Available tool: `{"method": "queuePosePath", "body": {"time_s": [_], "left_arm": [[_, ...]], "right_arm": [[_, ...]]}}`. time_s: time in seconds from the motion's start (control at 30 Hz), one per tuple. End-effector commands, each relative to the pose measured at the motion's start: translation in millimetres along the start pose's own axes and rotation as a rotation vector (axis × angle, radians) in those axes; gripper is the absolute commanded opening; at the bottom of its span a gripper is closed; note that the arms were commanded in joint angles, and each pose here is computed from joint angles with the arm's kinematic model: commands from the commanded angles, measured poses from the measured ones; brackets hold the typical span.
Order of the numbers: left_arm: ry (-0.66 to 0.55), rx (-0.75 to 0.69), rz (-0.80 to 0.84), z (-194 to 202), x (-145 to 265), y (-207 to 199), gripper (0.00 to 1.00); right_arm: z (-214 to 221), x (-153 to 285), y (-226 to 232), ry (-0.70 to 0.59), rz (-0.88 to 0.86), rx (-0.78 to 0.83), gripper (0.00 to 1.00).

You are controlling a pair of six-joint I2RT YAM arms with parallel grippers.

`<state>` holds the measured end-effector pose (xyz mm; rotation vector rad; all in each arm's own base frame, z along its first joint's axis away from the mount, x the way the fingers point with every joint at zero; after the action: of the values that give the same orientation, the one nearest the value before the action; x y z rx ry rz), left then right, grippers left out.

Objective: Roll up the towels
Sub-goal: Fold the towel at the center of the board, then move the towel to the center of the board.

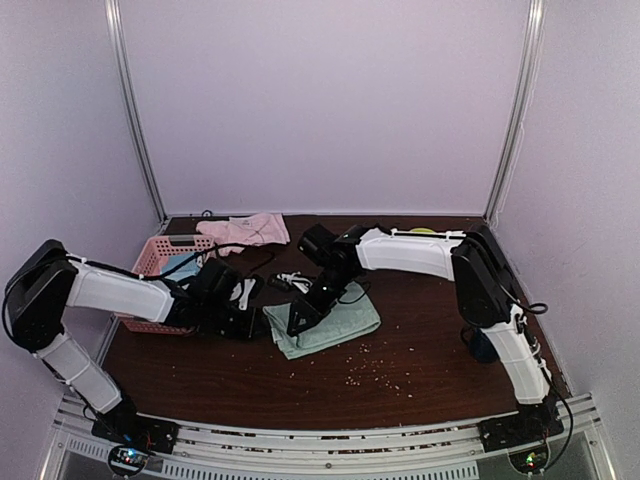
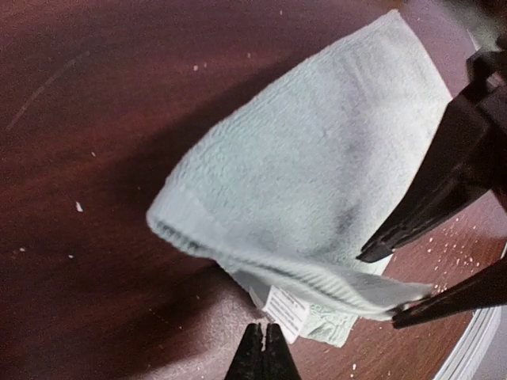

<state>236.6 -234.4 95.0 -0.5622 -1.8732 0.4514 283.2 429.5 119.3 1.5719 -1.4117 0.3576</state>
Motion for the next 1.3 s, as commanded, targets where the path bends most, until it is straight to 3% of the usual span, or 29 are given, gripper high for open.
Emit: {"method": "queuePosePath", "body": {"time_s": [0.0, 0.33, 0.77, 0.93, 1.27], "left_arm": [[-0.088, -0.023, -0.018, -12.2, 20.5, -8.6, 0.02], [-0.15, -0.051, 0.004, -31.8, 41.3, -29.7, 0.06], [0.081, -0.117, 0.145, -15.2, -12.9, -50.1, 0.04], [0.152, -0.088, 0.023, -0.5, -29.6, -25.3, 0.04], [0.124, -0.142, -0.159, -15.5, -41.8, -11.9, 0.04]], "right_arm": [[-18.6, 31.7, 20.7, -0.066, 0.012, 0.085, 0.35], [-0.3, 76.3, 6.9, -0.081, 0.08, 0.089, 0.36], [75.5, 109.3, -93.1, -0.038, 0.346, -0.076, 0.33], [98.4, 99.7, -99.1, 0.025, 0.402, -0.078, 0.32], [147.0, 99.3, -71.5, 0.126, 0.433, -0.105, 0.3]]}}
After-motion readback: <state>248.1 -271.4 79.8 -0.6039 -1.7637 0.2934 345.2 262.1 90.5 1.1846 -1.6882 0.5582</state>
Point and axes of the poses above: each gripper's point midway between its finger pads, its own x axis back along the fingers, its own y axis along the line the jaws close on, z = x × y, the point moved 7 cm from there along x, back along the fingers, and after that the axes turned 13 degrees about x, right-handed, at the moved point
